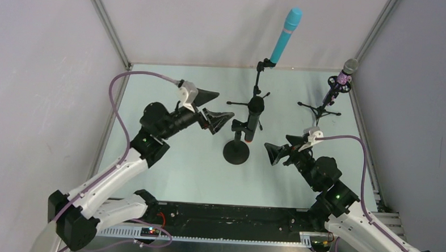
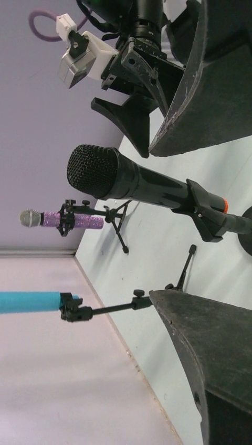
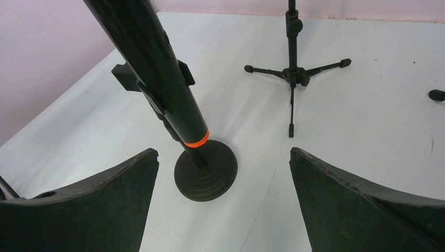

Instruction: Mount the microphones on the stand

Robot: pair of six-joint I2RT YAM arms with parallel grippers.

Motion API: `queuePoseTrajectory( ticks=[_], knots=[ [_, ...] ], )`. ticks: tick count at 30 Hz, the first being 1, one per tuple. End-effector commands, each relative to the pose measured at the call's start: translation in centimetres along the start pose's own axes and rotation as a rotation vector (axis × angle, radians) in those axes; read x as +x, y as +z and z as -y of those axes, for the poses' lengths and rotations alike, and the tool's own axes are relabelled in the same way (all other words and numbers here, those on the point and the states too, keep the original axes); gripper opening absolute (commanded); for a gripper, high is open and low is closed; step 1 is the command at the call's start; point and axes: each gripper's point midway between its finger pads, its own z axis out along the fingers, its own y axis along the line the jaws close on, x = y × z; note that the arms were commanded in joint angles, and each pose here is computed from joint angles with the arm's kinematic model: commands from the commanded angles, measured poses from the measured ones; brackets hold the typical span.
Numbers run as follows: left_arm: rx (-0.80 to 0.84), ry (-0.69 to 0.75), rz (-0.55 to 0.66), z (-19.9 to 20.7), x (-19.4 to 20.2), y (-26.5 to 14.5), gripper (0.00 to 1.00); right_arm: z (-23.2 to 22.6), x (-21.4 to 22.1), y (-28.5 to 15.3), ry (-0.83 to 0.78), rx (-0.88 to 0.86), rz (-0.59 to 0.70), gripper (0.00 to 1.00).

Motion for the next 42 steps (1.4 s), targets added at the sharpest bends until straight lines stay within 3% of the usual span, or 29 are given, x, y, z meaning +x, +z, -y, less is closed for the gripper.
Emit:
queuePoseTrajectory(
  ticks=[1,18,26,35,42],
  knots=[
    [-0.104,-0.050,0.111,-1.5,-2.0,-1.4,1.00,0.0,-0.5,-0.2,0.022,0.004,0.017,1.00],
    [-0.370,-0.167,0.146,-6.6,1.4,-5.3,1.00,0.2,-0.5,-0.4,0.026,0.012,0.017,1.00],
    [-0.561,-0.232,0.120,-9.4,5.7,-7.9,1.00,1.9,1.0,-0.5,0.016,0.099,-0.036,1.00],
    [-0.741,-0.224,-0.025,-11.4,11.7,-11.5,0.99,4.0,3.2,-0.3,0.012,0.200,-0.117,1.00],
    [-0.884,-0.170,-0.259,-13.0,13.9,-13.6,1.00,6.5,4.5,-0.3,0.036,0.299,-0.168,1.00]
  ],
)
